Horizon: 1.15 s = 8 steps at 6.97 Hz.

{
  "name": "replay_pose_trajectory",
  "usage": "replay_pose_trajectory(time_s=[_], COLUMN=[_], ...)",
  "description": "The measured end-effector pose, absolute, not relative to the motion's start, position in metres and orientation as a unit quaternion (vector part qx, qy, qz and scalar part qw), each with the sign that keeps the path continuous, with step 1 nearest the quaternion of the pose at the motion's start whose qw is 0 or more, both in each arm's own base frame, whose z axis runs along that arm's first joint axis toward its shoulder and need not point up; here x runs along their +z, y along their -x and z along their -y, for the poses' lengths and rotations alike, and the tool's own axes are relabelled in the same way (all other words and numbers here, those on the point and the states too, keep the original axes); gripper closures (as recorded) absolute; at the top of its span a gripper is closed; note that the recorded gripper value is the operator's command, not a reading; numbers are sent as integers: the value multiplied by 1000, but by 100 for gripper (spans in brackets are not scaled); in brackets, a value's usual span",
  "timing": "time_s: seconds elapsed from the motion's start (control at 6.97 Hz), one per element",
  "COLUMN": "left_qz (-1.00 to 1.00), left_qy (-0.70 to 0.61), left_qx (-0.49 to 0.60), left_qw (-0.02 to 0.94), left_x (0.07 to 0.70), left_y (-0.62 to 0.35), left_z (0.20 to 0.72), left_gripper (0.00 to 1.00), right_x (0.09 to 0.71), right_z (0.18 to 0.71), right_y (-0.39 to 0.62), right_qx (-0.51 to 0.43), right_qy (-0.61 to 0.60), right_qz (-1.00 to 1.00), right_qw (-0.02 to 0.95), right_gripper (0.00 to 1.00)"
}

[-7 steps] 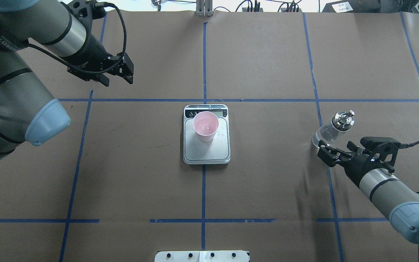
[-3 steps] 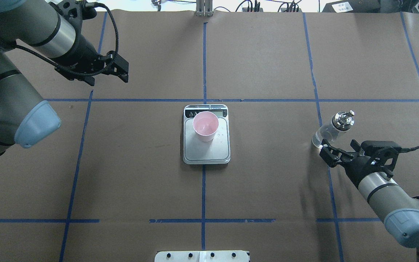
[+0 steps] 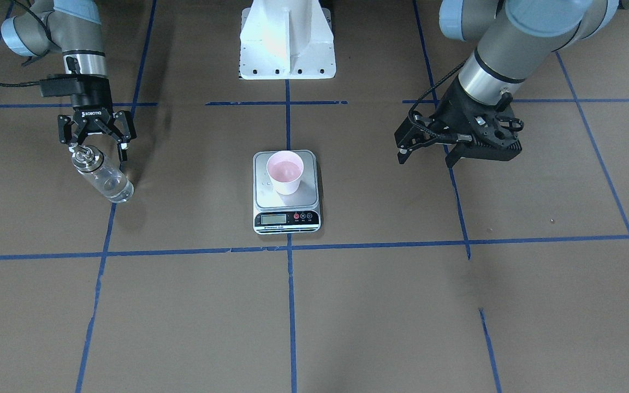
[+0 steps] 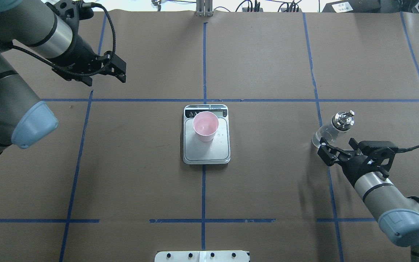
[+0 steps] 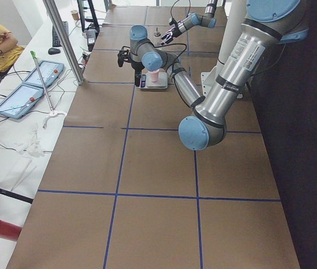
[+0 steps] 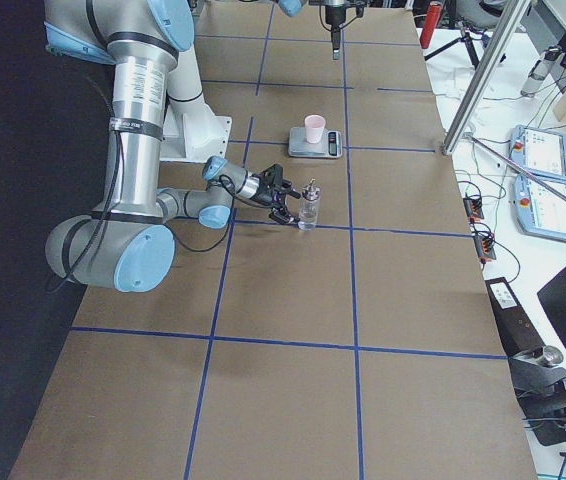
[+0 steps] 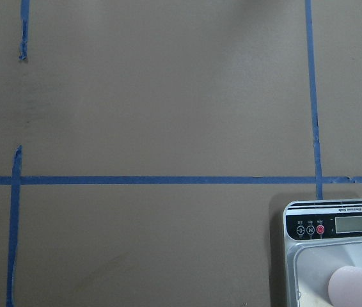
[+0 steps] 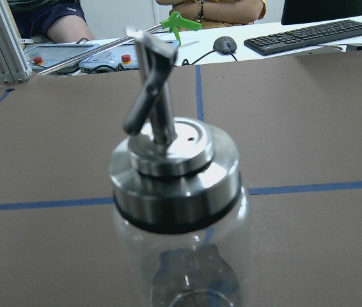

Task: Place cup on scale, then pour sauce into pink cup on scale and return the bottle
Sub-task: 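Lift the glass bottle upward with the right gripper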

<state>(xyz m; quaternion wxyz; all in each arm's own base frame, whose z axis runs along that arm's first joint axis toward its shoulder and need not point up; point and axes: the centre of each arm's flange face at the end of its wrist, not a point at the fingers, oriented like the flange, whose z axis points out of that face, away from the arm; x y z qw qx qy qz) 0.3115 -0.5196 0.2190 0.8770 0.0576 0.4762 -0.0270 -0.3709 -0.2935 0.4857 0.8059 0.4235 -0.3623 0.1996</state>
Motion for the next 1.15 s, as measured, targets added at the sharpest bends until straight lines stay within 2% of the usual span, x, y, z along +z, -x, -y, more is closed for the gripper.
replay_pose_trajectory(time_s=[1.15], left_qz=[-478], left_qy=[-63], left_qx=[-31], left_qw=[876], left_x=[223], left_y=[-295], left_z=[511], left_gripper=[0], right_x=[502], right_z=[297], right_y=[384], right_qx=[201], right_qy=[-454], right_qz=[336], right_qw=[801], right_gripper=[0])
